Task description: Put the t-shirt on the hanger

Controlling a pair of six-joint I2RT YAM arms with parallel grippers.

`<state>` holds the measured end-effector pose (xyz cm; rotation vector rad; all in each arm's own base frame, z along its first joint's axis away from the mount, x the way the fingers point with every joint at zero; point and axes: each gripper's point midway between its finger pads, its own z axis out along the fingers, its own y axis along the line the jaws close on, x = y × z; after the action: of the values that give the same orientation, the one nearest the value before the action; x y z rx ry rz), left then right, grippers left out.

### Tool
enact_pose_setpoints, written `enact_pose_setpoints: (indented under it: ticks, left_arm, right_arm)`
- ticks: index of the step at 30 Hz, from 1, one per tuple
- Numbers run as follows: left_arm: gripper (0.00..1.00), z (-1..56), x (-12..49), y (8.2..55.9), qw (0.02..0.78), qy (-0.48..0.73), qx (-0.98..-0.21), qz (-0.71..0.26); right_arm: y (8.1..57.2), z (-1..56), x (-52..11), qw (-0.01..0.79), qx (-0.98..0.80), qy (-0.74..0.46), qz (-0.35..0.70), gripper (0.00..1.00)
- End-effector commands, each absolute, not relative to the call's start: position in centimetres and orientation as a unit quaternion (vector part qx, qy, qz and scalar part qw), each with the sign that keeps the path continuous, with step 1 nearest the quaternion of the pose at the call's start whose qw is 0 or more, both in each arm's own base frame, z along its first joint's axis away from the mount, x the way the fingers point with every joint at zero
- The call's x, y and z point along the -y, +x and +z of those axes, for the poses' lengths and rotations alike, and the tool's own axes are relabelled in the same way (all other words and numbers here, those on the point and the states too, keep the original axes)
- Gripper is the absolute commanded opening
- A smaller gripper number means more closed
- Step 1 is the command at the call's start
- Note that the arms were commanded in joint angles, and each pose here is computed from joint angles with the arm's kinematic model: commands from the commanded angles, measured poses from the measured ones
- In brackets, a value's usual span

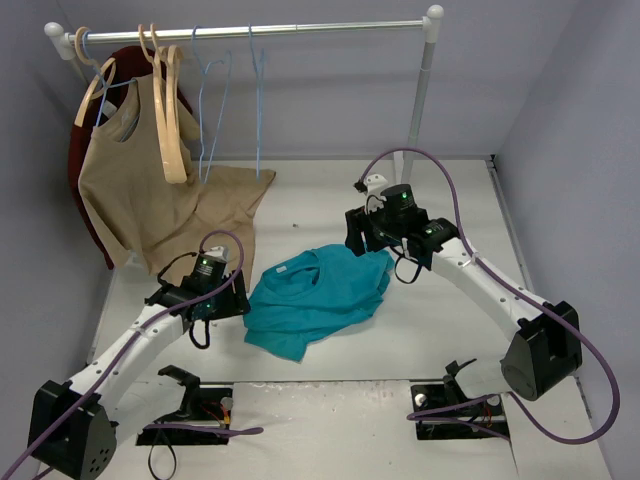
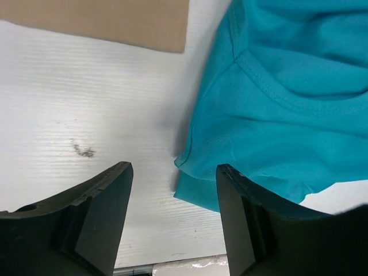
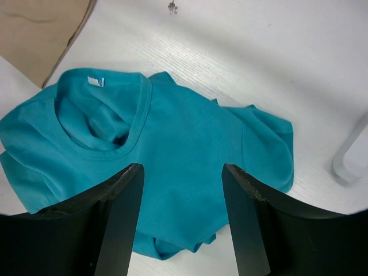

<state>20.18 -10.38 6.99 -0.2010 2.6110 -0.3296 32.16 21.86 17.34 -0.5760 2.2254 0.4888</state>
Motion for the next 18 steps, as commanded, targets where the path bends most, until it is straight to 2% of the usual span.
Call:
enact_pose_setpoints:
  ticks: [1, 7, 12, 14, 18]
  left_arm:
    - [0.59, 11.2, 9.4, 22.1, 0.314, -0.115, -0.936, -0.110]
    - [0.61, 14.3, 8.3, 22.5, 0.352, -0.161, -0.917, -0.101]
    - [0.61, 15.4, 8.7, 22.7, 0.352, -0.179, -0.911, -0.115]
    - [0.61, 16.0, 8.9, 22.9, 0.358, -0.180, -0.908, -0.125]
    - [0.61, 18.5, 8.9, 23.2, 0.383, -0.166, -0.899, -0.133]
  right_arm:
    - [33.5, 22.9, -22.9, 0.456, -0.833, -0.236, 0.208, 0.58]
    - [33.9, 29.6, -22.2, 0.531, -0.797, -0.212, 0.196, 0.57]
    - [34.0, 36.4, -22.3, 0.594, -0.750, -0.187, 0.224, 0.62]
    - [34.1, 38.1, -22.4, 0.607, -0.739, -0.176, 0.234, 0.66]
    - [33.9, 37.7, -22.4, 0.602, -0.743, -0.173, 0.237, 0.69]
